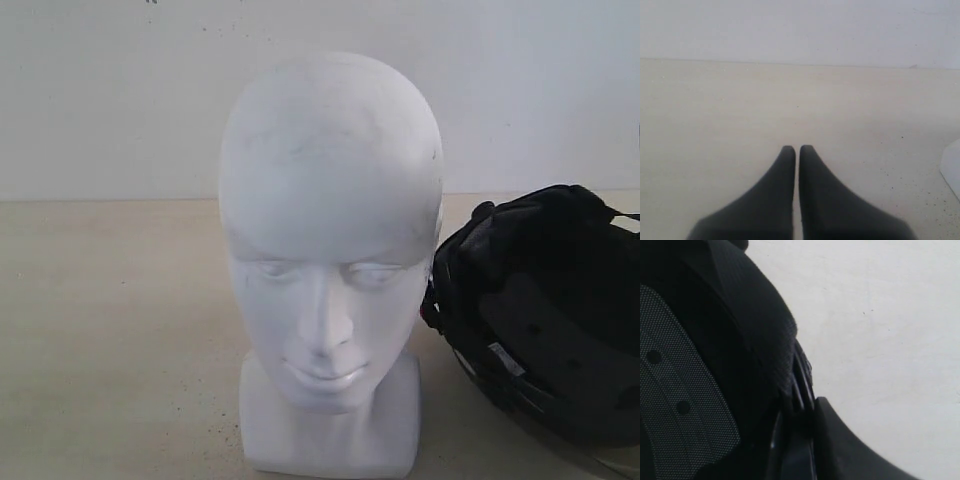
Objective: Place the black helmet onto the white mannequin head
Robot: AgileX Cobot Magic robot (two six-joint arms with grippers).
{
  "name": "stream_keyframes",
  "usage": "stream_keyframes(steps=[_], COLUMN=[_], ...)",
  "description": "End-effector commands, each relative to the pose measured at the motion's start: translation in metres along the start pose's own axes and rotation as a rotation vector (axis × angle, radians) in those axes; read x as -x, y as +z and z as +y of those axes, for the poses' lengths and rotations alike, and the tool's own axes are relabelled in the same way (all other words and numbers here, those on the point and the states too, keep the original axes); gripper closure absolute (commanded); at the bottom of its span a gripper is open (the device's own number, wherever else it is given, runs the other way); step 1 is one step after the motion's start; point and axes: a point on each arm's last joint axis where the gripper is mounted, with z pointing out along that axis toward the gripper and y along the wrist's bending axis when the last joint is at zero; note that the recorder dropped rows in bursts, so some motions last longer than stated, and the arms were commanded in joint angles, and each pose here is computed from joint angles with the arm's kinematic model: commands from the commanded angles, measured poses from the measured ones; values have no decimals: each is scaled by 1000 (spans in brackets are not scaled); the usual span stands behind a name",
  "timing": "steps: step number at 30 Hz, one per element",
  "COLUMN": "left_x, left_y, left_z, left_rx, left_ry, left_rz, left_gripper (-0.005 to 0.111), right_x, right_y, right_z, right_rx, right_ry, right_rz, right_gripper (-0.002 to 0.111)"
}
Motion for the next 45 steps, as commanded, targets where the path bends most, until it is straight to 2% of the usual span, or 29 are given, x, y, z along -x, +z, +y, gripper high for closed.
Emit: stream_keyframes(steps=[1,2,4,6,13,17,24,30,37,42,45], left_x=[-1,-1,-1,-1,-1,-1,-1,-1,-1,-1,-1], left_y=[0,0,0,0,0,0,0,0,0,0,0], left_z=[-1,-1,-1,-1,-1,-1,-1,-1,-1,-1,-1], left_rx=[-9,-9,-9,-9,-9,-9,-9,-9,-9,-9,-9], left_ry=[-6,-6,-6,-6,-6,-6,-6,-6,-6,-6,-6], left_rz=[0,0,0,0,0,0,0,0,0,0,0], left_gripper=[102,102,102,102,102,102,102,102,102,102,102], right_x=[0,0,1,2,5,11,22,28,25,18,10], right_y=[-3,-3,-4,-4,-5,-16,-29,-30,-31,-54,-77], right_z=[-1,-1,-1,-1,-1,-4,6,8,9,11,18], right_rx=[6,6,7,7,4,12,151,180,187,256,324], right_ry=[-1,-1,-1,-3,-4,61,49,100,93,151,114], right_rz=[-17,-20,-26,-37,-55,-7,-10,-73,-41,-37,-60], right_gripper=[93,79,66,61,61,61,61,61,61,61,61])
